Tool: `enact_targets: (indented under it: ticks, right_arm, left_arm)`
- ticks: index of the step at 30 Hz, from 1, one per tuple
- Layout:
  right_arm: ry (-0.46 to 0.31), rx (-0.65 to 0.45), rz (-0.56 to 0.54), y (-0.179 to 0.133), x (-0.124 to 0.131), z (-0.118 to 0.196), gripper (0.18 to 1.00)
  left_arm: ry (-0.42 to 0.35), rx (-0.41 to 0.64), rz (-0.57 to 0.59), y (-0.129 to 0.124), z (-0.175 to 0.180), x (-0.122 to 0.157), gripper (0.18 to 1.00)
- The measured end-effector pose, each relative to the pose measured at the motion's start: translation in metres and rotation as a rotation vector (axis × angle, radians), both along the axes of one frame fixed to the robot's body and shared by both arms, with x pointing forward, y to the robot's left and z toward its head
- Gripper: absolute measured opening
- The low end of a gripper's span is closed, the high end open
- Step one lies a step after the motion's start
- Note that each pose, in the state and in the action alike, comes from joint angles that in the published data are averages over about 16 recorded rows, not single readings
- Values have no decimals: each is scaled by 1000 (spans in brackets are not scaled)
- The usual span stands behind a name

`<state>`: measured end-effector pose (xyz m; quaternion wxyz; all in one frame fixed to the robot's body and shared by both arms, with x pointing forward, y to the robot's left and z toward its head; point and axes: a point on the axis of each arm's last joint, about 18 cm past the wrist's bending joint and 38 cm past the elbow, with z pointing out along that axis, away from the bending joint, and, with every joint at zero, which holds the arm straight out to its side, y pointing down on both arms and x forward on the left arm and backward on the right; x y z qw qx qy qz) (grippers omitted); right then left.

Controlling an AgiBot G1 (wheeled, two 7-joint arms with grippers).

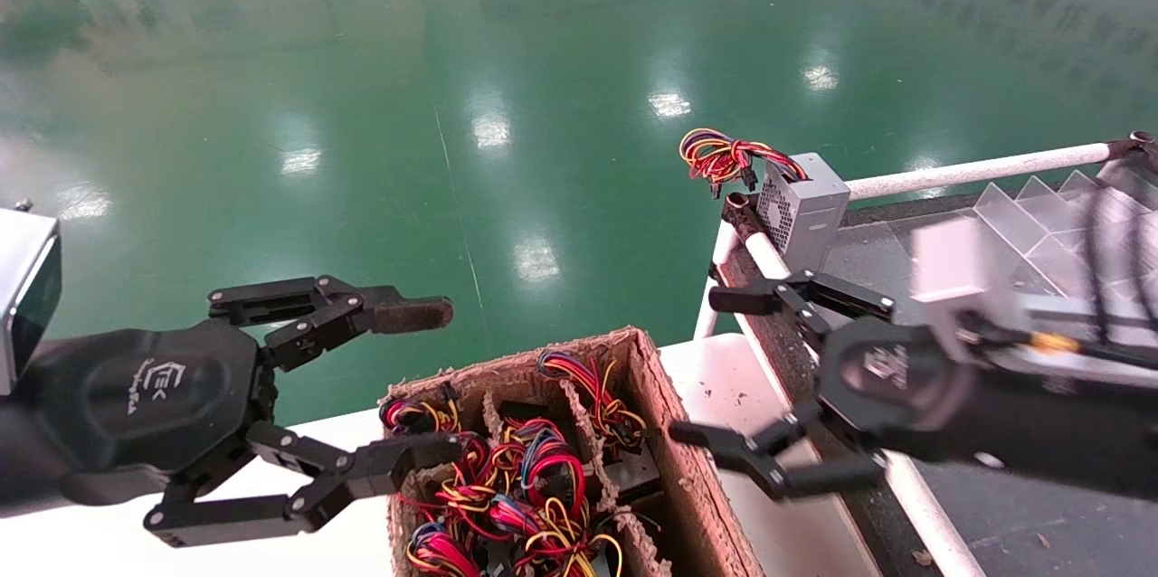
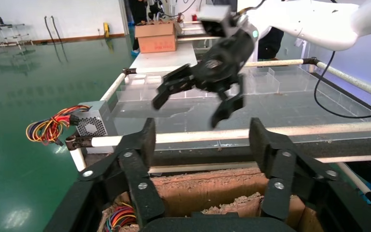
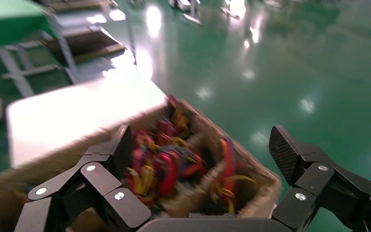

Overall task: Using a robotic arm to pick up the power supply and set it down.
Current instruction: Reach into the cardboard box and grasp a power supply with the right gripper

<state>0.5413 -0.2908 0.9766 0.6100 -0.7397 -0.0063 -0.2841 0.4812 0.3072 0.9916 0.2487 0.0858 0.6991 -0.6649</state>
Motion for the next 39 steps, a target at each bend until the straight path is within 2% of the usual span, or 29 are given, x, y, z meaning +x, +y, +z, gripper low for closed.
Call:
enact_targets:
  ticks: [7,19,27,39]
  right_arm:
    - [31,-34,-77,27,41,-9,1001]
    - [78,-36,-109,76,88,-33,979]
    - [80,-46,-128,94,102,-47,918]
    - [71,-74,-158,102,106,-59,710]
  left_arm:
    - [0,0,0,0,0,0,777]
    - [0,0,0,0,0,0,951]
    - [0,0,0,0,0,0,992]
    - [0,0,0,0,0,0,1001]
